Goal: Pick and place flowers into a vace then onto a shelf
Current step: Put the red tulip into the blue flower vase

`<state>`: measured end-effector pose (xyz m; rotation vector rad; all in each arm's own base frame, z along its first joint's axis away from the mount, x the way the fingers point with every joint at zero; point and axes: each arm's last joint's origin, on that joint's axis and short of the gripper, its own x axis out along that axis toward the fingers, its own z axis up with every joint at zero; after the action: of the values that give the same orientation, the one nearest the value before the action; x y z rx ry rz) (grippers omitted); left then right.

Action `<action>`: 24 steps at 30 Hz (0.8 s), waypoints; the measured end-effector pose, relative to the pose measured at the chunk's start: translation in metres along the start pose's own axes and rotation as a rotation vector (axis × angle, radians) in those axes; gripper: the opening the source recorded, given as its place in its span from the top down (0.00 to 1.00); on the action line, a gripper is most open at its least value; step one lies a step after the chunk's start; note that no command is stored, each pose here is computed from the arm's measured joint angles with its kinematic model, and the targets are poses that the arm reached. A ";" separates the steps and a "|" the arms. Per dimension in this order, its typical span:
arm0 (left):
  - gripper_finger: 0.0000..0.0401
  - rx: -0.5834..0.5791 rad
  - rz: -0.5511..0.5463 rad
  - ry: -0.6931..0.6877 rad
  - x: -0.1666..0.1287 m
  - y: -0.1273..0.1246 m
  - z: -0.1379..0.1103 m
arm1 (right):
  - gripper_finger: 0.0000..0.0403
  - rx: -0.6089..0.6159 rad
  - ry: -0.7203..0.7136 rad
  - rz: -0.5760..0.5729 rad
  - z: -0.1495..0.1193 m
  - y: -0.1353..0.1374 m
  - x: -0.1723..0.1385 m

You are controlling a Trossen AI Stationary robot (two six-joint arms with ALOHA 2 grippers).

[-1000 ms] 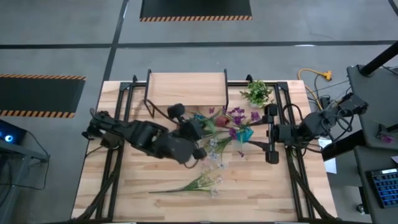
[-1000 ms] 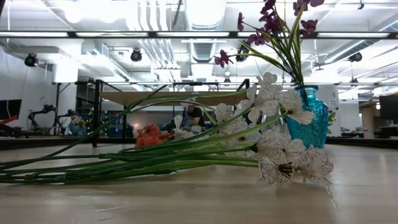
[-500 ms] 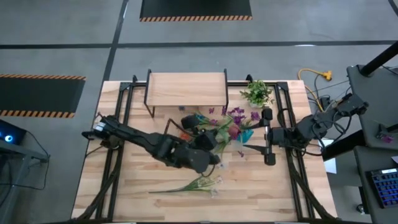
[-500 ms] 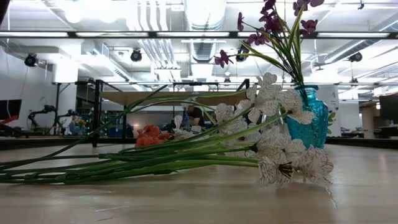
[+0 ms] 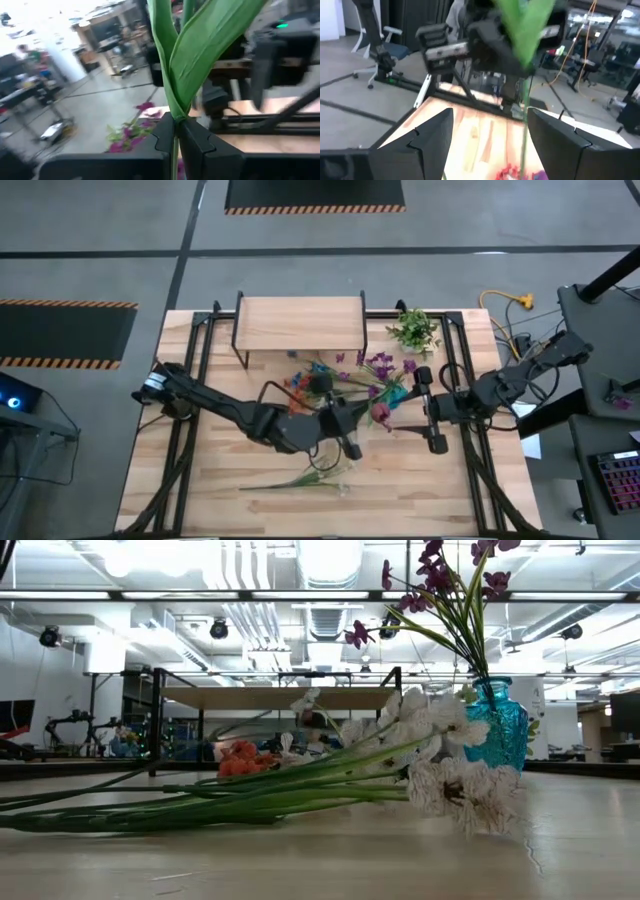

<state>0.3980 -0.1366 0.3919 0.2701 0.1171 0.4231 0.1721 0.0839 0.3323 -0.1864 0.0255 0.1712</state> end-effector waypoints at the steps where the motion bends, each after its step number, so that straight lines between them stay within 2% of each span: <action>1: 1.00 -0.005 -0.034 -0.013 0.002 0.000 -0.001 | 0.39 -0.004 -0.014 -0.004 0.000 0.000 0.000; 3: 1.00 -0.023 -0.082 -0.052 0.006 -0.001 -0.002 | 0.39 -0.017 -0.035 -0.009 0.000 0.001 0.002; 8: 1.00 -0.013 -0.101 -0.097 0.012 0.003 -0.002 | 0.39 -0.029 -0.039 -0.015 0.000 0.002 0.007; 14: 1.00 -0.018 -0.180 -0.146 0.015 0.001 0.008 | 0.39 -0.031 -0.019 -0.045 -0.001 0.001 0.010; 20: 1.00 0.030 -0.204 -0.147 0.032 -0.013 0.010 | 0.40 -0.022 -0.041 -0.049 0.001 0.001 0.010; 24: 1.00 0.086 -0.214 -0.094 0.047 -0.023 0.017 | 0.41 -0.011 -0.031 -0.046 -0.001 0.002 0.011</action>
<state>0.4522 -0.1414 0.3986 0.3582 0.0714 0.1928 0.1823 0.0871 0.3309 -0.1953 -0.0110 0.1285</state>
